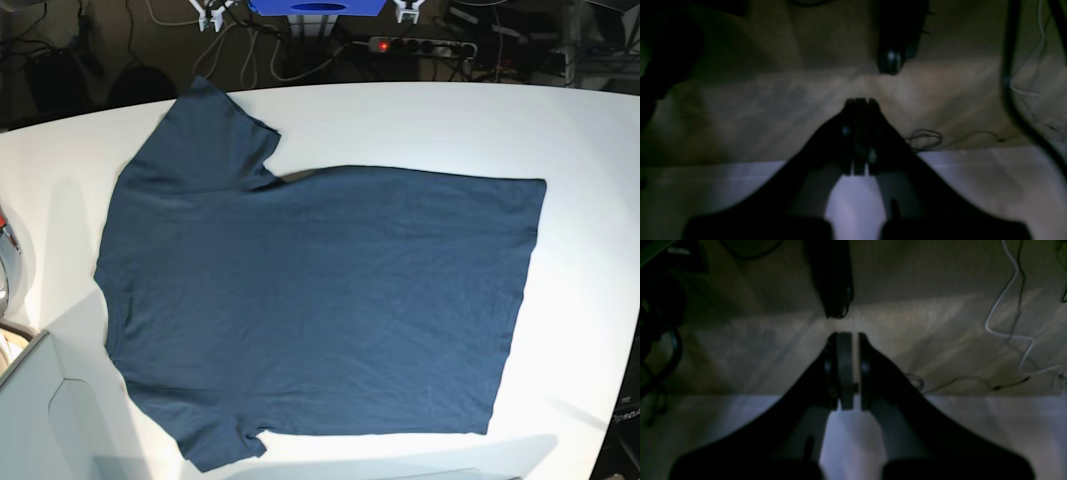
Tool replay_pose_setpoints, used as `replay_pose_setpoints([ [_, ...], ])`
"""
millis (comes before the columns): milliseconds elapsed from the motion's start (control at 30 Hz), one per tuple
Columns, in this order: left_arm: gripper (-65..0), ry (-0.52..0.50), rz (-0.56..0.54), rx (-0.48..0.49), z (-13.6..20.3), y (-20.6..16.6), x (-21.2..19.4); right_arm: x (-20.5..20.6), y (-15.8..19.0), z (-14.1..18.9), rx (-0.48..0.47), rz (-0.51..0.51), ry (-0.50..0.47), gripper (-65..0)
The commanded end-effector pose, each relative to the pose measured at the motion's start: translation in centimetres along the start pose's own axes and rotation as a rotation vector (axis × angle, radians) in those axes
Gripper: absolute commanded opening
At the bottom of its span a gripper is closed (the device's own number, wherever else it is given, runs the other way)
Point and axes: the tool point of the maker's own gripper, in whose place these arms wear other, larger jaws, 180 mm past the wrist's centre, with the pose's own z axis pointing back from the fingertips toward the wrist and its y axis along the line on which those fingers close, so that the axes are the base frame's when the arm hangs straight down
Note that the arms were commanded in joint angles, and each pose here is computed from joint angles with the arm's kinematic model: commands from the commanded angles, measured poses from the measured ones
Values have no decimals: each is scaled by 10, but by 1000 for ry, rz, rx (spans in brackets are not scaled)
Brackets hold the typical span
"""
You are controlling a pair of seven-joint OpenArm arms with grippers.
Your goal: Fold the T-shirt properly
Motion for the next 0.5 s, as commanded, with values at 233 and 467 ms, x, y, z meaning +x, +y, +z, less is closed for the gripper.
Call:
replay_pose_setpoints([
  [233, -650, -159, -57, 20, 38, 18, -9, 0, -12, 41, 8, 55, -165, -650],
  [467, -650, -349, -93, -8, 91, 3, 19, 24, -17, 92, 5, 128, -326, -650],
])
